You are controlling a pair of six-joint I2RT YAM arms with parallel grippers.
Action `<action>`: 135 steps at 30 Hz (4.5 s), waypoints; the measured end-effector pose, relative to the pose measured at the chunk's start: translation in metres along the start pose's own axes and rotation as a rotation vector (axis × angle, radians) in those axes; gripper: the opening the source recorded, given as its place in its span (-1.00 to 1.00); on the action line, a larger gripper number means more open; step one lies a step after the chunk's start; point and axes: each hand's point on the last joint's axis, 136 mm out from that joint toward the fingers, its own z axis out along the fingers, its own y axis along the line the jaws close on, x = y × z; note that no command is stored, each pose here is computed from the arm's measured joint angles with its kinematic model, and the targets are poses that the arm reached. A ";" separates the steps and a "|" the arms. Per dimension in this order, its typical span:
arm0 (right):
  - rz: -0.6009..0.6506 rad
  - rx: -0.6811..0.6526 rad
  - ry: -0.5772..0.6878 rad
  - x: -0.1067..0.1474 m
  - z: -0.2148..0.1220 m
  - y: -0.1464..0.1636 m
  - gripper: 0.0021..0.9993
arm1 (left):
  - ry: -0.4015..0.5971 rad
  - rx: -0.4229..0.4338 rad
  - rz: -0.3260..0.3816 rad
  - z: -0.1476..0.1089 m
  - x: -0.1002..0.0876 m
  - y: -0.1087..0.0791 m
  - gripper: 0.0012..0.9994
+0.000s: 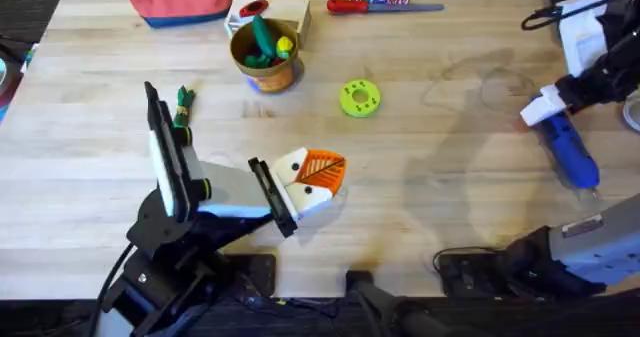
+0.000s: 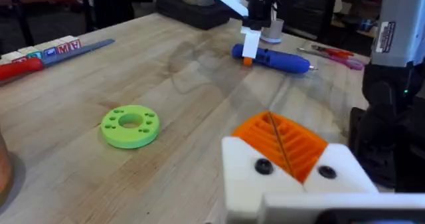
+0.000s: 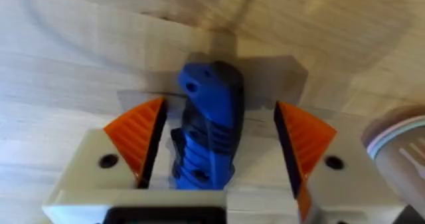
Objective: Pick up the gripper from the table and insert it into the empty holder that is missing its gripper. Then pick up a screw, insert it into the mounting hole, and use the screwdriver to tighten it. Finally, clean up the table by picking up the vegetable and placing it into the bucket.
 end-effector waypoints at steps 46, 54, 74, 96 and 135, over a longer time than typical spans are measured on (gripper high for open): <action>0.024 -0.021 0.009 -0.004 -0.008 0.004 -0.99 | -0.002 -0.027 0.000 0.000 0.000 0.005 -0.99; 0.144 0.163 -0.244 -0.060 -0.085 -0.041 -0.99 | -0.004 -0.039 0.000 0.000 -0.001 0.007 -0.99; 0.074 0.179 -1.090 -0.062 -0.364 0.092 -0.99 | -0.004 -0.054 -0.001 0.000 -0.001 0.009 -0.99; -0.410 -0.455 -1.599 -0.037 -0.365 0.339 -0.99 | -0.004 -0.054 -0.001 0.000 -0.001 0.009 -0.99; -0.731 -0.786 -1.545 -0.008 -0.359 0.470 -0.99 | -0.004 -0.054 -0.001 0.000 -0.001 0.009 -0.99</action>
